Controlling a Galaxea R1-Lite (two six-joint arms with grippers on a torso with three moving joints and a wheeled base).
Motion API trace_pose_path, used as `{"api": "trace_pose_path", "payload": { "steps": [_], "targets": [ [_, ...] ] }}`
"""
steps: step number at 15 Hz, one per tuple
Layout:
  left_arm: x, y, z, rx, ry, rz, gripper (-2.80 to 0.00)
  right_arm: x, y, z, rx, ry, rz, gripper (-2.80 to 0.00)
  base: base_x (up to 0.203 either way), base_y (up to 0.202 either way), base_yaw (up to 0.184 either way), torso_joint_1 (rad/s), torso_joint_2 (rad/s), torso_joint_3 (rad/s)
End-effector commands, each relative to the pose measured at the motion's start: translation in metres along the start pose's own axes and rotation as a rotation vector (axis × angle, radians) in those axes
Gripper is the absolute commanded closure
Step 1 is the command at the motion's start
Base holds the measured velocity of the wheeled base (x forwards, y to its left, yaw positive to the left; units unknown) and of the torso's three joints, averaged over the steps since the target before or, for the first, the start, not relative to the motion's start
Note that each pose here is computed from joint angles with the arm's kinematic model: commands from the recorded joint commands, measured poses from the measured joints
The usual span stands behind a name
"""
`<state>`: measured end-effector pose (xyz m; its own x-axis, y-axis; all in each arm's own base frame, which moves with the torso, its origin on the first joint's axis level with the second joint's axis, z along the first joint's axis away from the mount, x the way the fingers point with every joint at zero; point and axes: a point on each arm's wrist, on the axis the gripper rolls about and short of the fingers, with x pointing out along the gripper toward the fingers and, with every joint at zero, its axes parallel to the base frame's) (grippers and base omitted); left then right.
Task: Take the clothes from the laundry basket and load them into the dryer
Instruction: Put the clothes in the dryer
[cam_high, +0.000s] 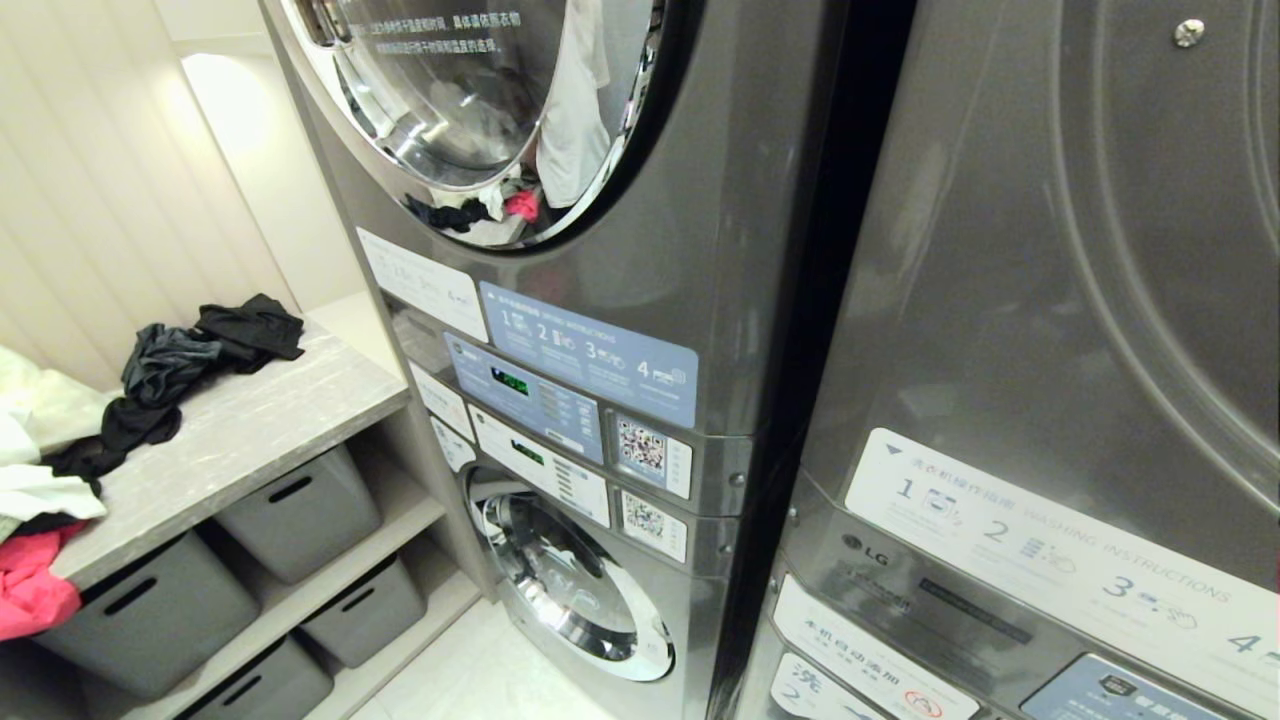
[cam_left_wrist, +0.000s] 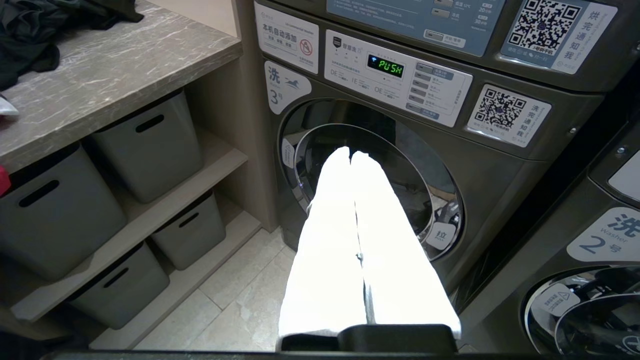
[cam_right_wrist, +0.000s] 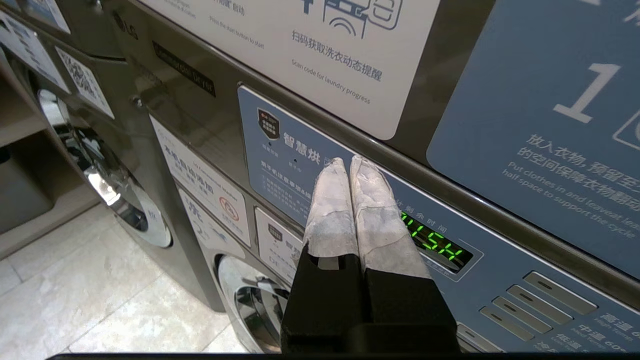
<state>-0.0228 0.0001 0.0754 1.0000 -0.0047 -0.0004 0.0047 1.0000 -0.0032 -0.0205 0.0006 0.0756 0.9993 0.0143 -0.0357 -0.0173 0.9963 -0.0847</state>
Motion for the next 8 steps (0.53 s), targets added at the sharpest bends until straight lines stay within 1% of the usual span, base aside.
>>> {"api": "trace_pose_path", "payload": {
  "steps": [1,8],
  "targets": [
    [0.0000,0.0000,0.0000,-0.001,0.000,0.000,0.00,-0.0023,-0.0001,-0.0008,0.006,-0.029,-0.012,0.00,0.000,0.000,0.000,0.000,0.00,0.000],
    [0.0000,0.0000,0.0000,-0.001,0.000,0.000,0.00,-0.0022,-0.0001,-0.0010,0.001,-0.027,-0.012,0.00,0.000,0.000,0.000,0.000,0.00,0.000]
  ]
}}
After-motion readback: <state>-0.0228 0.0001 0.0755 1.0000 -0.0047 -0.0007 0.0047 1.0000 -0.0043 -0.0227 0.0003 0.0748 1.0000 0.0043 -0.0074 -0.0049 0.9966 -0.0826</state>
